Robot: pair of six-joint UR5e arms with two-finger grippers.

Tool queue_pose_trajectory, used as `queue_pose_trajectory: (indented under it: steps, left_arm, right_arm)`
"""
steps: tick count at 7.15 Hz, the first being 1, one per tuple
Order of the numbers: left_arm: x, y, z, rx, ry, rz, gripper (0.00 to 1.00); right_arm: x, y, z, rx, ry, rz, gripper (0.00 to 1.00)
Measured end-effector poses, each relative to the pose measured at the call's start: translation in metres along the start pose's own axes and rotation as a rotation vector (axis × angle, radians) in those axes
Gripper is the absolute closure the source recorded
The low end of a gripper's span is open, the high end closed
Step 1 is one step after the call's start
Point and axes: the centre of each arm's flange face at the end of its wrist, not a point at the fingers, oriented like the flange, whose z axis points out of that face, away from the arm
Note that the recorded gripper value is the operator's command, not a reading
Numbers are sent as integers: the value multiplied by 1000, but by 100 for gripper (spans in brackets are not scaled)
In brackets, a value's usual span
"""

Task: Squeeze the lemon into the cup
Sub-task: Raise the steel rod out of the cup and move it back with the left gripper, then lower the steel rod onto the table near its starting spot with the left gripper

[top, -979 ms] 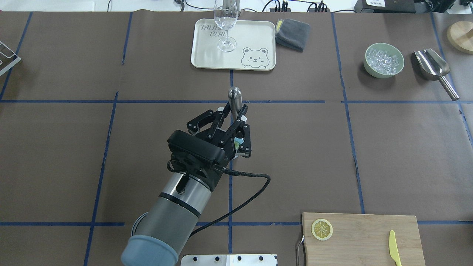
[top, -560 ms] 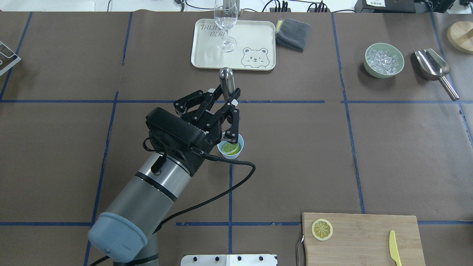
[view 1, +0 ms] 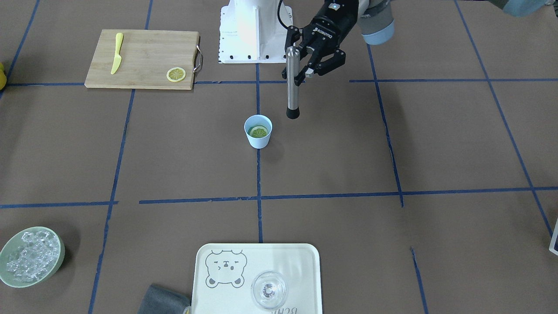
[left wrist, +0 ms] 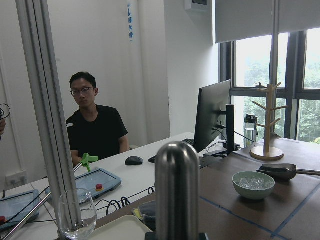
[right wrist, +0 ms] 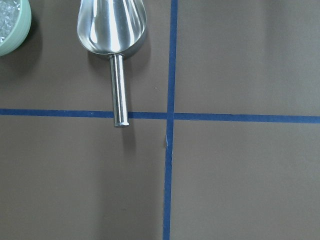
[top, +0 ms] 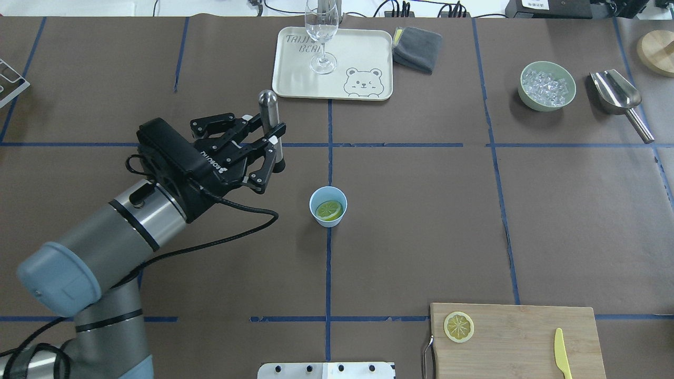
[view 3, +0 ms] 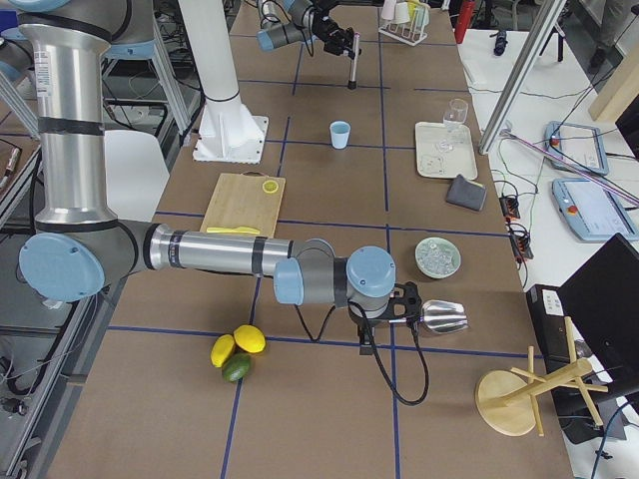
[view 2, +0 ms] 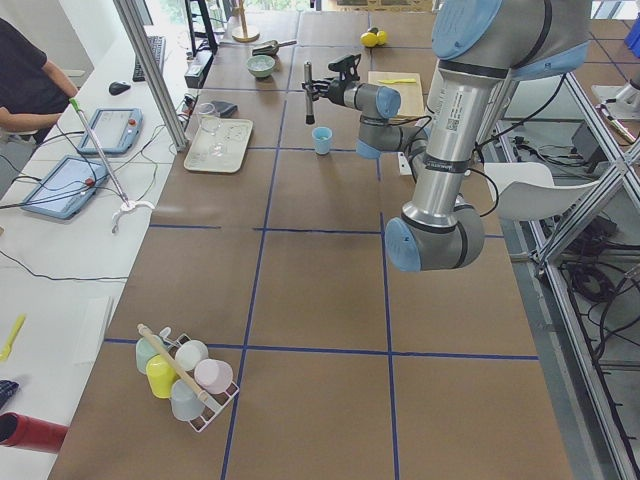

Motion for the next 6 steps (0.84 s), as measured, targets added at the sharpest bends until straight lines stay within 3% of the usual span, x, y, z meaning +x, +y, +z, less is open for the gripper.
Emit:
queue_pose_trajectory:
  steps: [2, 4, 6]
  left_arm:
    - [-58, 11, -24, -128, 68, 66, 100]
    - [-136, -4, -49, -361, 124, 107, 100]
    - [-205, -9, -80, -551, 97, 48, 100]
  right_arm:
    - [0, 0, 0, 0, 0, -1, 0]
    - [0, 0, 0, 1, 0, -3, 0]
    - [-2, -3, -2, 6, 0, -10, 0]
